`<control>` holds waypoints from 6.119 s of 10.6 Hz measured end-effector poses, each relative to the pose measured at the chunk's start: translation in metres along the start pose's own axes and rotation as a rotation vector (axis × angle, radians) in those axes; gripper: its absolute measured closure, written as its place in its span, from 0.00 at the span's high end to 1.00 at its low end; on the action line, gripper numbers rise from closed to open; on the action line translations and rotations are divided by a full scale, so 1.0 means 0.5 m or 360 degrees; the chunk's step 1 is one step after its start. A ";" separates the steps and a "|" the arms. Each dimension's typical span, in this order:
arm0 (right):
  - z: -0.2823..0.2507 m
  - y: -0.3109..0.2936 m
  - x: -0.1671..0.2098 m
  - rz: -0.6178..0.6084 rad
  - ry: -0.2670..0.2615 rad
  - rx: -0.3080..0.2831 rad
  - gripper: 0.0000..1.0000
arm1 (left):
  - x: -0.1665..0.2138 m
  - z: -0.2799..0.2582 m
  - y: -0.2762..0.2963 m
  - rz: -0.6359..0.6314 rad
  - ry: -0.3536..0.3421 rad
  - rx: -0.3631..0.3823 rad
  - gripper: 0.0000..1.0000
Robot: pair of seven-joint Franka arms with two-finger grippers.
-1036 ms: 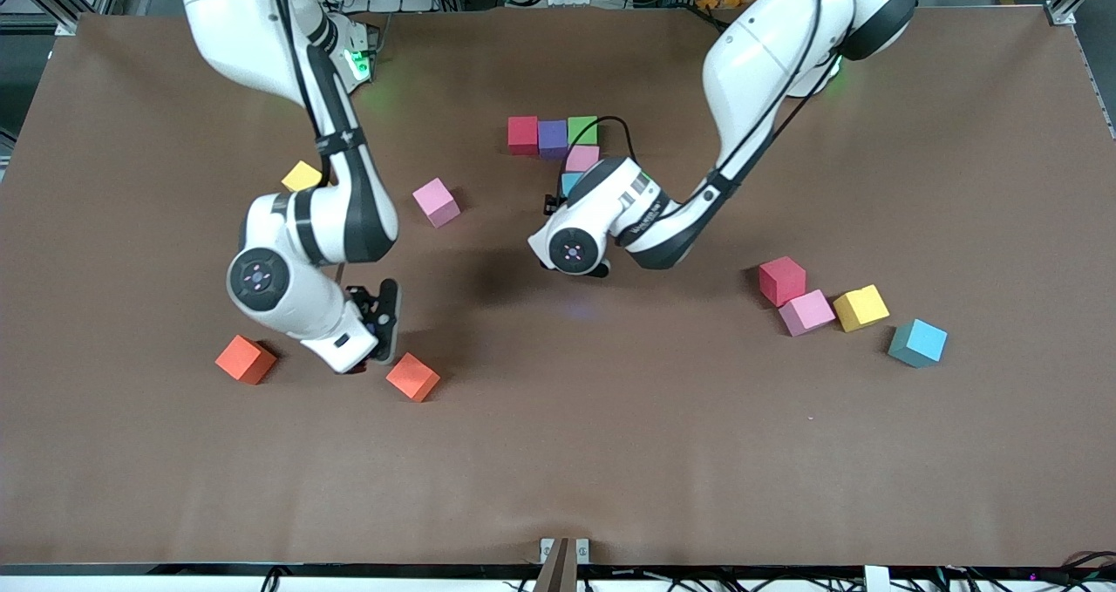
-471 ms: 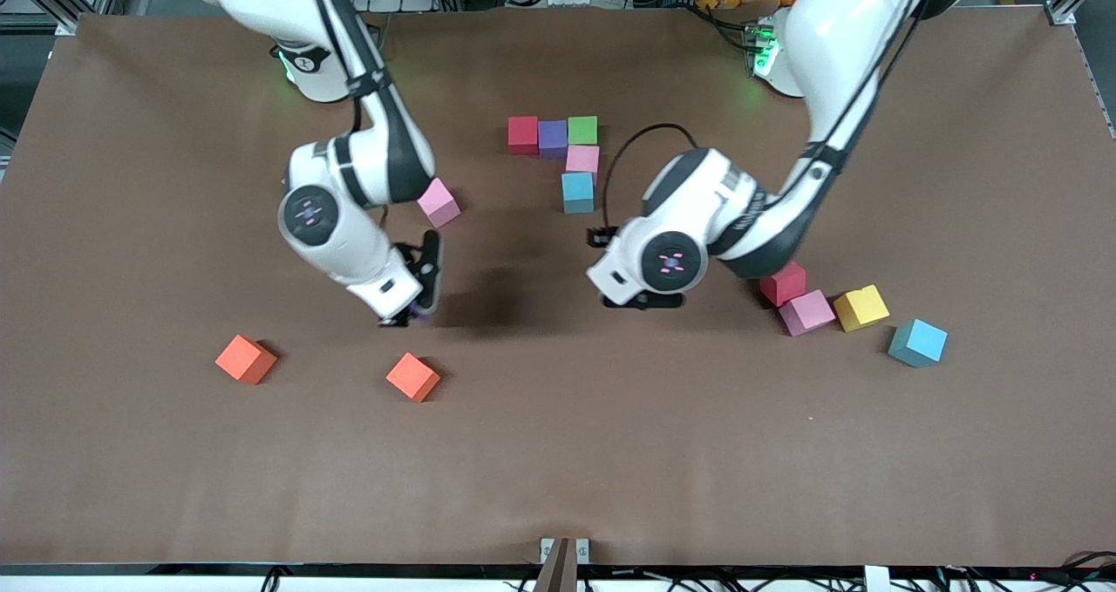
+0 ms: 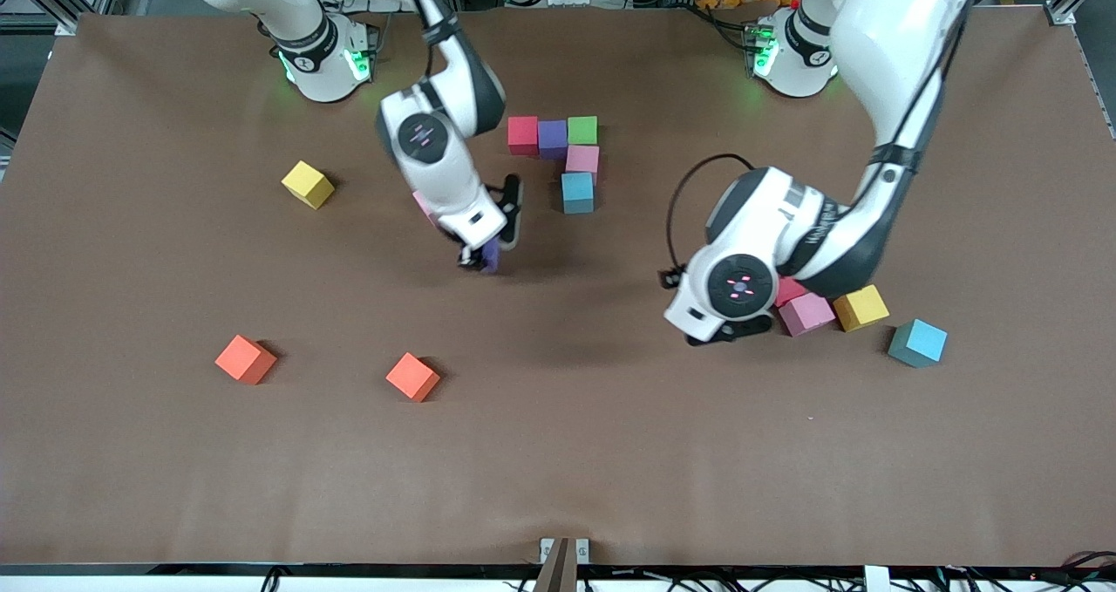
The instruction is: Form number 2 with 11 blocks
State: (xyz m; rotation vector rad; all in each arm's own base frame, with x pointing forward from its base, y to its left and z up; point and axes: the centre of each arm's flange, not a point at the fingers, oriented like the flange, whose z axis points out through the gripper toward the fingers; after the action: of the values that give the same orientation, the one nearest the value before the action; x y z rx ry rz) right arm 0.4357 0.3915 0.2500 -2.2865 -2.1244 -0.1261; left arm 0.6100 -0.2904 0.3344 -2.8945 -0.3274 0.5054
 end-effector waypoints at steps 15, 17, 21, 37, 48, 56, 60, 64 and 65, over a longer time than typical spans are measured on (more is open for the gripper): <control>0.104 -0.245 0.138 0.0095 0.0116 0.0062 0.57 | 0.249 0.140 -0.354 -0.0278 -0.0238 -0.0296 1.00; 0.107 -0.246 0.141 0.0096 0.0117 0.0058 0.57 | 0.265 0.179 -0.386 -0.0187 -0.0215 -0.0346 1.00; 0.106 -0.245 0.148 0.0091 0.0124 0.0052 0.57 | 0.258 0.220 -0.389 -0.0136 -0.0256 -0.0409 1.00; -0.042 -0.062 0.054 0.0220 0.0095 0.0269 1.00 | 0.218 0.288 -0.362 -0.0041 -0.0366 -0.0482 1.00; -0.122 0.380 -0.297 0.0759 0.0017 0.0055 1.00 | 0.204 0.285 -0.354 -0.0041 -0.0387 -0.0503 1.00; -0.030 0.425 -0.284 0.1348 0.0114 -0.0097 1.00 | 0.192 0.318 -0.346 -0.0032 -0.0440 -0.0485 1.00; 0.056 0.435 -0.303 0.0981 0.0041 -0.0164 1.00 | 0.193 0.330 -0.345 -0.0046 -0.0477 -0.0512 1.00; 0.071 0.447 -0.277 0.0888 0.0050 -0.0179 1.00 | 0.193 0.340 -0.341 -0.0065 -0.0515 -0.0553 1.00; 0.073 0.454 -0.273 0.0878 0.0051 -0.0189 1.00 | 0.193 0.342 -0.341 -0.0066 -0.0518 -0.0553 1.00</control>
State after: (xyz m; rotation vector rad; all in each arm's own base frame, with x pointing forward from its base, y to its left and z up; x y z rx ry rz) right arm 0.6537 0.2413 0.2133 -2.8120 -1.4291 -0.2777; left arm 0.6071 -0.0787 0.1831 -3.1179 -0.5727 1.0071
